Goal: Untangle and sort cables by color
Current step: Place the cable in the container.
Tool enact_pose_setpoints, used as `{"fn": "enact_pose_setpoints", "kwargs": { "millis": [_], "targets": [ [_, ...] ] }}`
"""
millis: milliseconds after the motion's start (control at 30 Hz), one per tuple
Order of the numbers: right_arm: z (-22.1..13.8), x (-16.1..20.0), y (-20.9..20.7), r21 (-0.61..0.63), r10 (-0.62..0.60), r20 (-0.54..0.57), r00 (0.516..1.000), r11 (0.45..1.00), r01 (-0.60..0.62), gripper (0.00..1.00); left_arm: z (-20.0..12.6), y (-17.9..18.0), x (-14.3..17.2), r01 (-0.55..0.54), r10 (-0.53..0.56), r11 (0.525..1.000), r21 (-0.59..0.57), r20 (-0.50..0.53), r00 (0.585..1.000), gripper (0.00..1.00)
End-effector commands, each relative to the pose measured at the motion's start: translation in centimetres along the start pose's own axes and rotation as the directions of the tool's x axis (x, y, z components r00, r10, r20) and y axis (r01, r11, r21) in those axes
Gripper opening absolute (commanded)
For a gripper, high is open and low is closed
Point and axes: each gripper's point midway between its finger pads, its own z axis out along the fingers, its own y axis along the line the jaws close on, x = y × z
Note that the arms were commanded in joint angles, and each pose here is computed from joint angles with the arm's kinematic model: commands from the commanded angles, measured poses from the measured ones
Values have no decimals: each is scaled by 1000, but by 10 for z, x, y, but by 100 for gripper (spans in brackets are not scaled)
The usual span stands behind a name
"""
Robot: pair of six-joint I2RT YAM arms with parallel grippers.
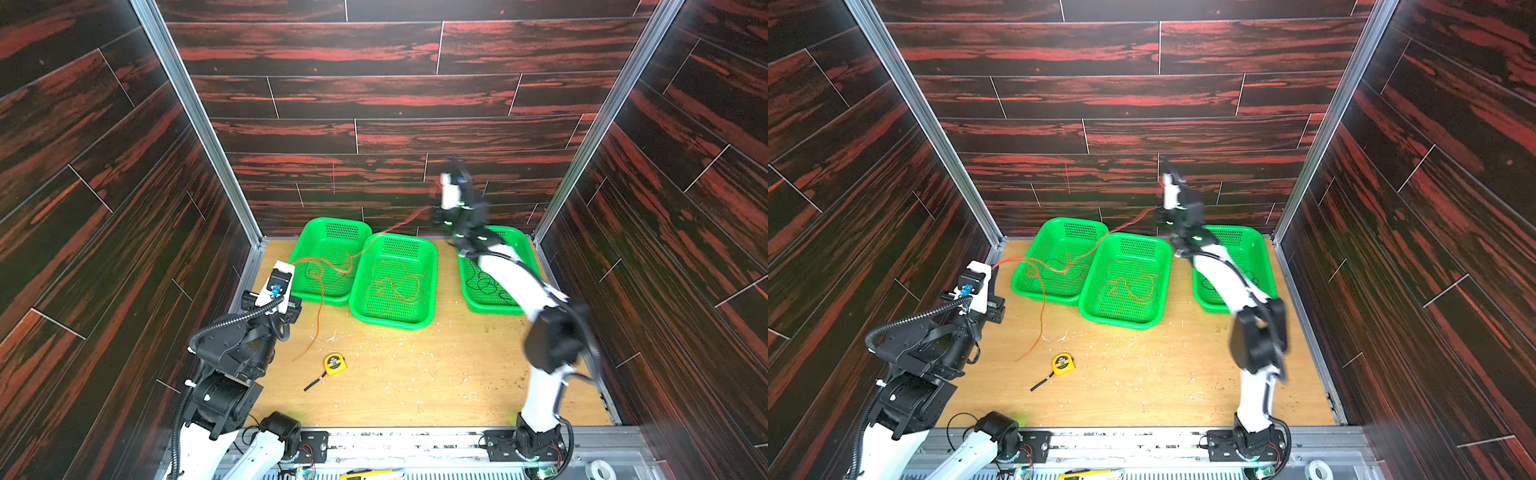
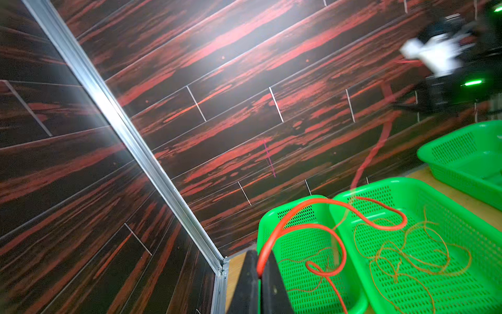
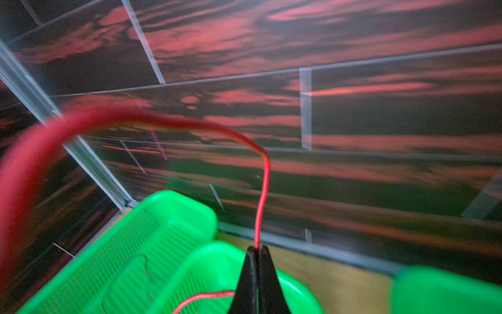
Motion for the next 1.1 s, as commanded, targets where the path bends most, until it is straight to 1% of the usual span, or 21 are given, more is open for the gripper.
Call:
{"fn": "enact_pose_setpoints", "kwargs": {
  "millis": [0,67,167,200,267,333,400,533,700,733,867,967,1000,1033,1067],
  "targets": [
    [35,11,38,-19,-32,27,999,999,33,0,-9,-6,-10,-20,18,998,60,35,999,0],
    [54,22,61,-5,-78,34,996,997,79,0,-10,-12,-8,-2,-2,996,87,39,999,0],
    [80,44,82,28,-130,43,991,991,129,0,-14,-16,-7,16,-20,994,112,42,999,0],
    [85,47,89,41,-161,57,985,987,158,0,-15,-17,-7,18,-23,993,118,42,999,0],
    [97,65,104,51,-221,68,973,975,218,0,-17,-18,-7,23,-29,992,125,40,999,0],
    [105,81,113,52,-247,73,966,968,244,0,-20,-18,-5,24,-29,992,126,36,999,0],
    [110,96,117,32,-234,53,971,972,232,0,-21,-18,-3,22,-25,992,126,28,999,0],
    [115,127,135,-41,-266,21,964,963,266,0,-22,-20,1,19,-21,991,132,16,1000,0],
    [117,172,165,-220,-285,-39,958,937,270,0,-17,-25,5,20,-22,989,146,9,1000,0],
    [116,179,170,-248,-292,-49,955,930,271,2,-16,-25,5,24,-25,989,145,10,1000,0],
    [114,210,184,-366,-287,-104,952,901,232,15,-14,-27,6,37,-39,988,148,6,999,0],
    [111,230,189,-420,-294,-154,943,884,207,40,-13,-27,9,57,-57,987,148,-4,998,0],
    [110,232,189,-428,-293,-170,941,882,197,52,-12,-27,9,67,-67,988,142,-7,998,0],
    [108,233,190,-441,-295,-183,938,877,190,62,-11,-26,10,73,-73,988,135,-11,997,0],
    [105,232,191,-450,-305,-195,932,872,191,70,-10,-24,11,77,-76,989,122,-14,997,0]
  ]
}}
